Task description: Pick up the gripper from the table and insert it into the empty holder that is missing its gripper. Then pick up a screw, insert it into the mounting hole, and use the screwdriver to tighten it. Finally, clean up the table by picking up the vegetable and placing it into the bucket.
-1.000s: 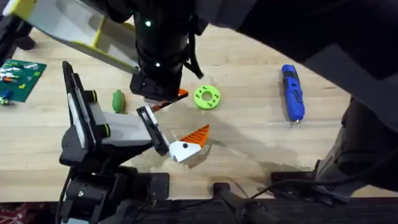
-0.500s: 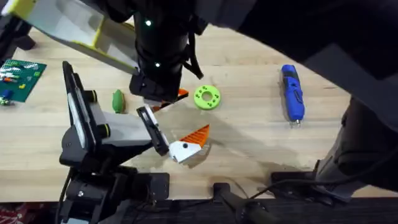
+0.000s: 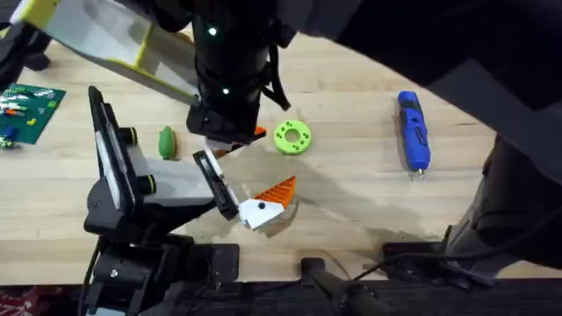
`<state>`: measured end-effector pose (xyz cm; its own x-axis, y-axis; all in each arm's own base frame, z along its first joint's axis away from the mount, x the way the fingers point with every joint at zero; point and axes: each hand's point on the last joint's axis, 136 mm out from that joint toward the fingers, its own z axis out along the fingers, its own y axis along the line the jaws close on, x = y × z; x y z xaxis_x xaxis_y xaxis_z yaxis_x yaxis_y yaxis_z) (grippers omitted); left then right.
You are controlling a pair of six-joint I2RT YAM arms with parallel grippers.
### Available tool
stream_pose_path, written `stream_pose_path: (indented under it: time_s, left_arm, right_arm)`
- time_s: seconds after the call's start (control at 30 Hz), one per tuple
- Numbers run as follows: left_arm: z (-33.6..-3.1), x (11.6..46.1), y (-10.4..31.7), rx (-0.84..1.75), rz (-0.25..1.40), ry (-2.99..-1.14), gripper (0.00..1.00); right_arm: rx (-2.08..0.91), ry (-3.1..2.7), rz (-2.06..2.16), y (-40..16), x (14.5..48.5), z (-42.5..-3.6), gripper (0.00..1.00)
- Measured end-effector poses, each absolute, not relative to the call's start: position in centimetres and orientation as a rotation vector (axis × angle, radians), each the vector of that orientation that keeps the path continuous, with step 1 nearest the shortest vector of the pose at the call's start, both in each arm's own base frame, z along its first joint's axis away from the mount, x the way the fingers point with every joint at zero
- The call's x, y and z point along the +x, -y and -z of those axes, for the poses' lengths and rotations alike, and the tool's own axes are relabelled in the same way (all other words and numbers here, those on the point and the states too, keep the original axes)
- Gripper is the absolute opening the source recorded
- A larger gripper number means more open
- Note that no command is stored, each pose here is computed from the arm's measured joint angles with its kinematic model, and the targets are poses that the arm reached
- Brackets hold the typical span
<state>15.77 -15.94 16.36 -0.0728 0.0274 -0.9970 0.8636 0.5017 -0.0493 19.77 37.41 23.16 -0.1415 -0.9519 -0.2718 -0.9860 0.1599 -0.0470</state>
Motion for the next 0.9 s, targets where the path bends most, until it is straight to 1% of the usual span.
stream_pose_path:
  time_s: [0.9]
  left_arm:
    - [-16.37,15.77,15.93,0.813,0.833,-1.491,0.990]
  right_arm:
    - [-1.875,-2.192,-0.212,-37.58,19.96,-23.22,0.007]
